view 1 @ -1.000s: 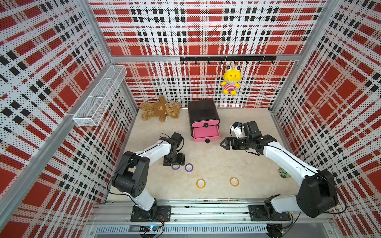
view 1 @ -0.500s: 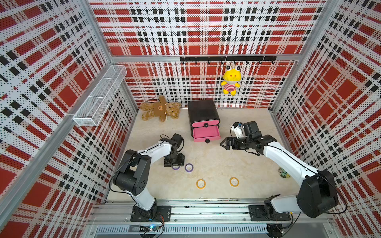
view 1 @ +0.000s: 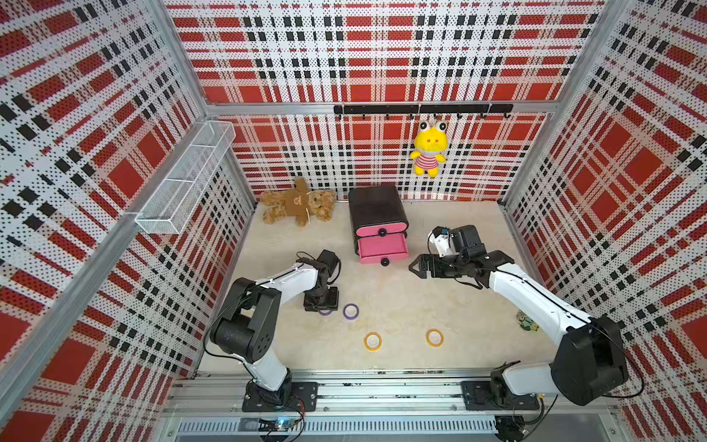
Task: Place the transparent tape into the drawer according to color
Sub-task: Pick up the tape at the center of the board, then place the tape in the drawer.
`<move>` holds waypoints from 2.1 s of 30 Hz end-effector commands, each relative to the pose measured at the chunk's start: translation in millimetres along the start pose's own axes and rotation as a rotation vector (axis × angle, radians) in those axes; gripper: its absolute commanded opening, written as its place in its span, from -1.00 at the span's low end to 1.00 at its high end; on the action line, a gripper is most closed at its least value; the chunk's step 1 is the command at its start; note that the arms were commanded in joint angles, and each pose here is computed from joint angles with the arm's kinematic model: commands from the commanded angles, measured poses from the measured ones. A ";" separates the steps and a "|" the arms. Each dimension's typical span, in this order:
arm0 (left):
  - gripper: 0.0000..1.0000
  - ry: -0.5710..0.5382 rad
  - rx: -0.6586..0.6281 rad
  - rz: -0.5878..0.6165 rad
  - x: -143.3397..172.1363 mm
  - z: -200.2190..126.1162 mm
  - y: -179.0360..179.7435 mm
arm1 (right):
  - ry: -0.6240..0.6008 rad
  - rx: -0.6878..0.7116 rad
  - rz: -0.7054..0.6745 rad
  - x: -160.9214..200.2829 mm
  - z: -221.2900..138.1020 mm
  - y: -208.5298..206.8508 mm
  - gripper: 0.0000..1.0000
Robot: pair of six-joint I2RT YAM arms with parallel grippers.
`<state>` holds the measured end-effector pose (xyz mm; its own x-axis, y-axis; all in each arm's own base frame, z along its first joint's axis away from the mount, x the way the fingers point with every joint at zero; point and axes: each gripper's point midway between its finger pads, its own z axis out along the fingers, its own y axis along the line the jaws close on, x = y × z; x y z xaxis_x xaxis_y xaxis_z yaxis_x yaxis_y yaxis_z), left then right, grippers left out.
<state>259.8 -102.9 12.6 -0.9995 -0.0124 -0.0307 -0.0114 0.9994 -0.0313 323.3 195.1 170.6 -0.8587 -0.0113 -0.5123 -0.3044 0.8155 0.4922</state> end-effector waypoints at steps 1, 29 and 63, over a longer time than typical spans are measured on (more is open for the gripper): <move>0.06 0.006 0.013 0.012 -2.7 11.9 -4.9 | -0.013 0.011 0.011 -0.7 -6.4 -3.1 1.00; -1.00 -0.077 0.038 0.025 -39.4 -31.7 -19.8 | -0.013 0.015 0.011 -0.6 -6.9 -3.8 1.00; -1.00 -0.318 0.192 0.038 -116.4 -134.0 -93.3 | 0.002 0.034 0.012 4.9 -4.6 -10.2 1.00</move>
<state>367.7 -172.6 151.0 -0.9403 -0.0083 -0.3403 0.0547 0.9830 -0.1751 324.7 191.3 169.1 -0.8594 -0.0053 -0.5113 -0.2936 0.8238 0.4849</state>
